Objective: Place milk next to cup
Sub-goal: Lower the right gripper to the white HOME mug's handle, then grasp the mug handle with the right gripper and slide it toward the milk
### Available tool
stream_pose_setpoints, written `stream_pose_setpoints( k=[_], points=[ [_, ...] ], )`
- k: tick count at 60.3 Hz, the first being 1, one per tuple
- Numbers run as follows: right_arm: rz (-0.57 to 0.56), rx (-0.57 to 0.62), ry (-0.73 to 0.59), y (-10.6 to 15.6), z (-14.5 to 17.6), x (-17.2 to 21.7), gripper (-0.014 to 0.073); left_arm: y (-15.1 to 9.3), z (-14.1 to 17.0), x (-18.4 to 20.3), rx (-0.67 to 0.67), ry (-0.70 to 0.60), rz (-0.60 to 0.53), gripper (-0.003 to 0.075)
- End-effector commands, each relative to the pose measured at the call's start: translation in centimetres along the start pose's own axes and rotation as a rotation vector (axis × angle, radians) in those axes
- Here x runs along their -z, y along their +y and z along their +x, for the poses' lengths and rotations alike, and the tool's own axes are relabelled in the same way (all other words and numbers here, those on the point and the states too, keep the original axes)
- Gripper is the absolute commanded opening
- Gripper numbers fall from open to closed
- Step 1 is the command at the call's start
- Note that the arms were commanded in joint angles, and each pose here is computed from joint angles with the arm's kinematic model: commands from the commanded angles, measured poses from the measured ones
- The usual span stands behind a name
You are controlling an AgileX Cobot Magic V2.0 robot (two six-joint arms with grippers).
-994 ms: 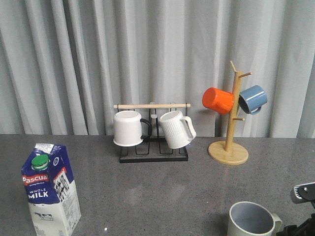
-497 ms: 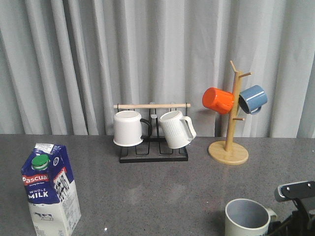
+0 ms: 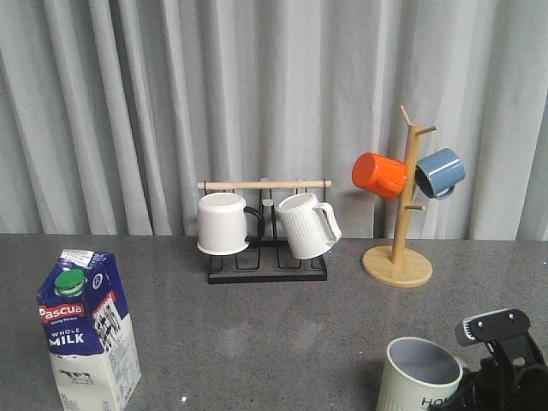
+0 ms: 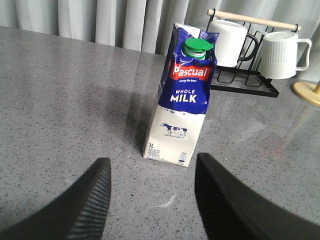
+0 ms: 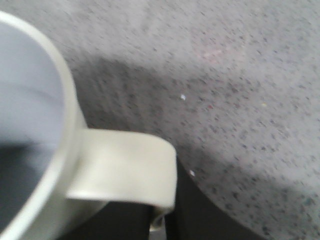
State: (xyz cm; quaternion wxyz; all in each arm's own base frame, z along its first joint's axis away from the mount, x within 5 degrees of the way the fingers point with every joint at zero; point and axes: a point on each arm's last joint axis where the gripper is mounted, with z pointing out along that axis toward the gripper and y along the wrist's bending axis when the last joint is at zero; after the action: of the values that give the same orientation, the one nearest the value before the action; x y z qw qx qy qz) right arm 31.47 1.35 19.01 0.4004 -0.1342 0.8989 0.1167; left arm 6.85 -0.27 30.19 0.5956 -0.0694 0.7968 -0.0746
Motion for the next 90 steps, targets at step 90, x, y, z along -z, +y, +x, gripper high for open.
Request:
stream_pose_setpoints(
  k=[90],
  points=[
    [-0.03, 0.033, -0.127, 10.7, -6.1, -2.8, 0.0115, -0.2, -0.7, 0.1, 0.01, 0.002, 0.006, 0.0377]
  ],
)
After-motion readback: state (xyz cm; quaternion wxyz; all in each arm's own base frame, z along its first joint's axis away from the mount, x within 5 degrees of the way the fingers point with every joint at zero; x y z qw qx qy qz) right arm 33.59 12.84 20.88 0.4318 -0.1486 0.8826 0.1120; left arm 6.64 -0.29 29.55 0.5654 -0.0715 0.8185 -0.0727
